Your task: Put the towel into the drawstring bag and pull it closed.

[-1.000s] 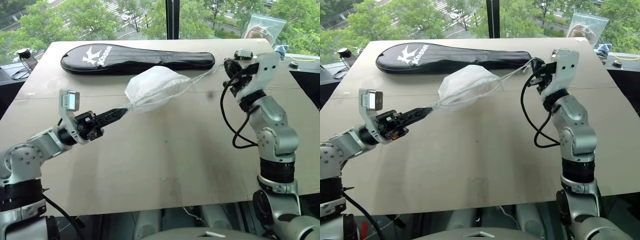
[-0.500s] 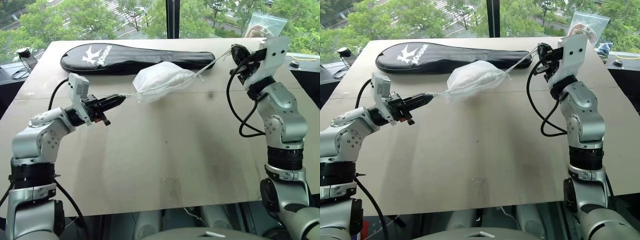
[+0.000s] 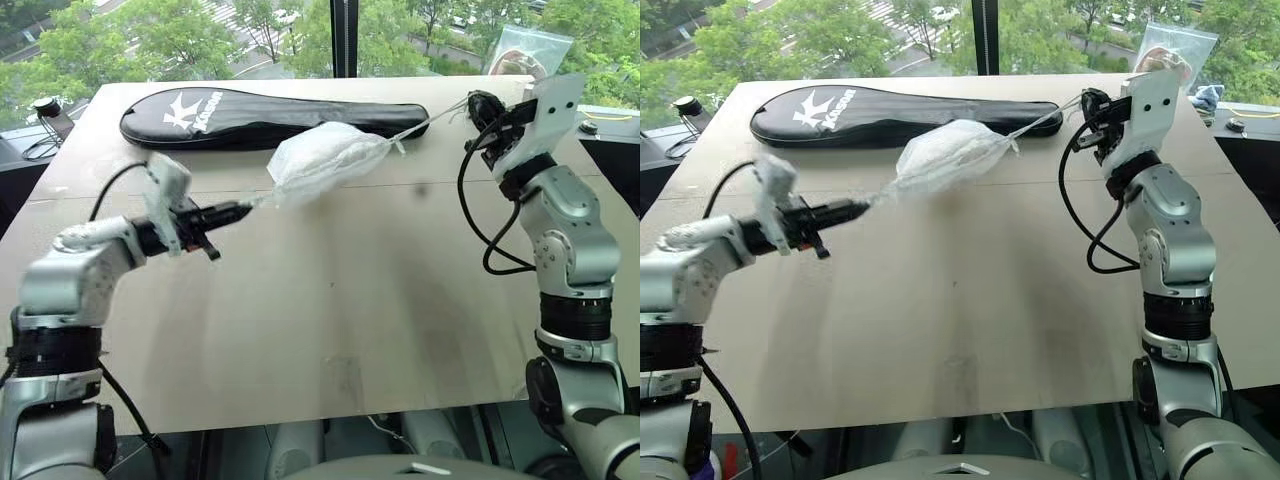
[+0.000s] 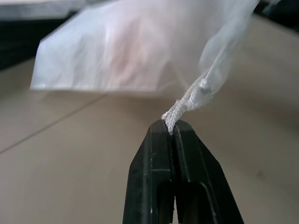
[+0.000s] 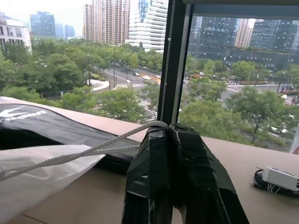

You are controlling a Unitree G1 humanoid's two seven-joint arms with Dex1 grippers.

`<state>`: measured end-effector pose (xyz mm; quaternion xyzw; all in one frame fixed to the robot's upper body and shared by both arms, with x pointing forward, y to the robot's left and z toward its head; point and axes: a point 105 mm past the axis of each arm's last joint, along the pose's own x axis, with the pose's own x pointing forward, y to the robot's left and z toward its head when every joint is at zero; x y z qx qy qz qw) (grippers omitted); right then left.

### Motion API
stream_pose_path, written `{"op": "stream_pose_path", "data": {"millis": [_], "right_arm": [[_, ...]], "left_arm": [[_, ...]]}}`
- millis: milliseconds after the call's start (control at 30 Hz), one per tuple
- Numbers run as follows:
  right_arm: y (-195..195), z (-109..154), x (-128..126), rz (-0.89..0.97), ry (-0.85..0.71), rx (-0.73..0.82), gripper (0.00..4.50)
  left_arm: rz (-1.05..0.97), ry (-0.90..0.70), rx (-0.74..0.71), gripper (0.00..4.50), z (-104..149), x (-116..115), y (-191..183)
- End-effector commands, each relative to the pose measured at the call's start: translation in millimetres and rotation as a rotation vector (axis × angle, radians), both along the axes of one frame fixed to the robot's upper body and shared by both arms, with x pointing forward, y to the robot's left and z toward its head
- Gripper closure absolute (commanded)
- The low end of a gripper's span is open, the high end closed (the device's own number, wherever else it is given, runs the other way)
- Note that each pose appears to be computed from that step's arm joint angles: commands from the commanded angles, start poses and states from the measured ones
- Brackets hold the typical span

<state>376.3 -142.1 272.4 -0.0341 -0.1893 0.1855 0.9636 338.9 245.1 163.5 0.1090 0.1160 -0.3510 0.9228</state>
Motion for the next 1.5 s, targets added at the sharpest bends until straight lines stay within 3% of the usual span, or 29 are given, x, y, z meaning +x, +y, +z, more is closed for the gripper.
{"op": "stream_pose_path", "data": {"millis": [33,267,567,700,867,967,1167,1333,1500], "right_arm": [[-7.5,16.6,-7.1,-0.023,-0.075,0.012,4.5],[-9.0,17.2,-8.3,-0.026,-0.078,0.016,4.5],[-13.6,36.9,-13.2,-0.03,-0.131,0.025,4.5],[-14.0,40.3,-14.2,-0.027,-0.139,0.021,4.5],[-10.9,36.2,-15.0,-0.018,-0.126,0.017,4.5],[-8.1,31.9,-16.4,-0.011,-0.113,0.018,4.5],[-5.6,26.2,-18.7,-0.003,-0.095,0.019,4.5],[-5.3,23.8,-19.6,0.0,-0.087,0.015,4.5],[-2.6,22.9,-22.4,0.011,-0.083,0.015,4.5]], "left_arm": [[0.122,-0.177,0.105,4.47,17.6,17.8,21.4],[0.12,-0.3,-0.024,4.47,44.2,24.2,11.9],[0.119,-0.346,-0.309,4.47,84.2,24.2,6.2],[0.027,-0.236,-0.407,4.47,80.6,14.0,-6.1],[-0.18,-0.011,-0.393,4.47,49.6,-20.6,-33.6],[-0.215,0.067,-0.408,3.79,39.6,-32.3,-37.6],[-0.041,0.056,-0.219,1.09,2.3,-18.6,-7.5],[-0.071,0.061,-0.169,1.09,-7.1,-22.2,-9.9],[-0.171,0.037,-0.183,1.09,-10.1,-25.6,-54.8]]}}
